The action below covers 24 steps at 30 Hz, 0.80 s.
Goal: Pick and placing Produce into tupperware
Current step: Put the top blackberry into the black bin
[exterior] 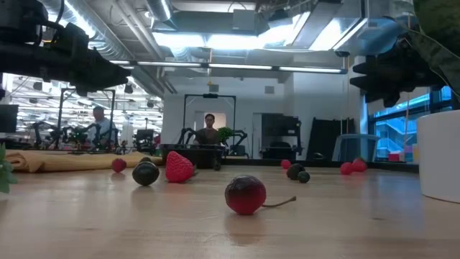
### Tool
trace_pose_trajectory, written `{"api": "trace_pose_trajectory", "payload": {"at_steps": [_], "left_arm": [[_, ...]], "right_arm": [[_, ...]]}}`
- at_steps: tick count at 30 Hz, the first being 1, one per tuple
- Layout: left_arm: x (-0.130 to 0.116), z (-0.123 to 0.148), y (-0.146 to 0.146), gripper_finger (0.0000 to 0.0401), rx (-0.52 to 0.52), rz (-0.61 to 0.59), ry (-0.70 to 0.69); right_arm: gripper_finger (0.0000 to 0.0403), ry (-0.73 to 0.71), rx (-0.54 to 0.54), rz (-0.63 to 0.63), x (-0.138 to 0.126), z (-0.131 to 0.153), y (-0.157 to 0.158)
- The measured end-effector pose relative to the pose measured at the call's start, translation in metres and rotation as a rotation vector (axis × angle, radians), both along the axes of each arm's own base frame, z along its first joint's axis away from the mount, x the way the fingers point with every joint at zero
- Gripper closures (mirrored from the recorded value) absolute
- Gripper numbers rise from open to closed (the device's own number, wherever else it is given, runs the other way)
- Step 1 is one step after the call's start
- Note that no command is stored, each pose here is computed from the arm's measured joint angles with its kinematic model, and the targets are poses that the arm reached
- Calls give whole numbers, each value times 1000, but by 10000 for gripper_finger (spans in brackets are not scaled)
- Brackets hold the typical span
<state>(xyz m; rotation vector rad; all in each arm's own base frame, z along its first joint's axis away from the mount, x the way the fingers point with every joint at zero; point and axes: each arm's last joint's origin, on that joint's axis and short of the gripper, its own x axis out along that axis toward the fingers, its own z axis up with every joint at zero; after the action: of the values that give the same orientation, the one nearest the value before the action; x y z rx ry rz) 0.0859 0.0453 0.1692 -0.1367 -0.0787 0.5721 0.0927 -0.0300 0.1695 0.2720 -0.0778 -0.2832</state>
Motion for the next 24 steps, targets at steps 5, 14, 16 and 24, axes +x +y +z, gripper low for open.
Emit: {"api": "trace_pose_trajectory", "payload": {"at_steps": [5,14,16,24], "left_arm": [[0,0,0,235,0,0,0],[0,0,0,235,0,0,-1],[0,1,0,235,6,14,-6],[0,1,0,235,4,13,-13]], "right_arm": [[215,-1,4,-82,-1,0,-2],[215,-1,7,-118,-1,0,-3],[215,-1,8,-118,-1,0,-3],[215,0,7,-119,-1,0,-3]]}}
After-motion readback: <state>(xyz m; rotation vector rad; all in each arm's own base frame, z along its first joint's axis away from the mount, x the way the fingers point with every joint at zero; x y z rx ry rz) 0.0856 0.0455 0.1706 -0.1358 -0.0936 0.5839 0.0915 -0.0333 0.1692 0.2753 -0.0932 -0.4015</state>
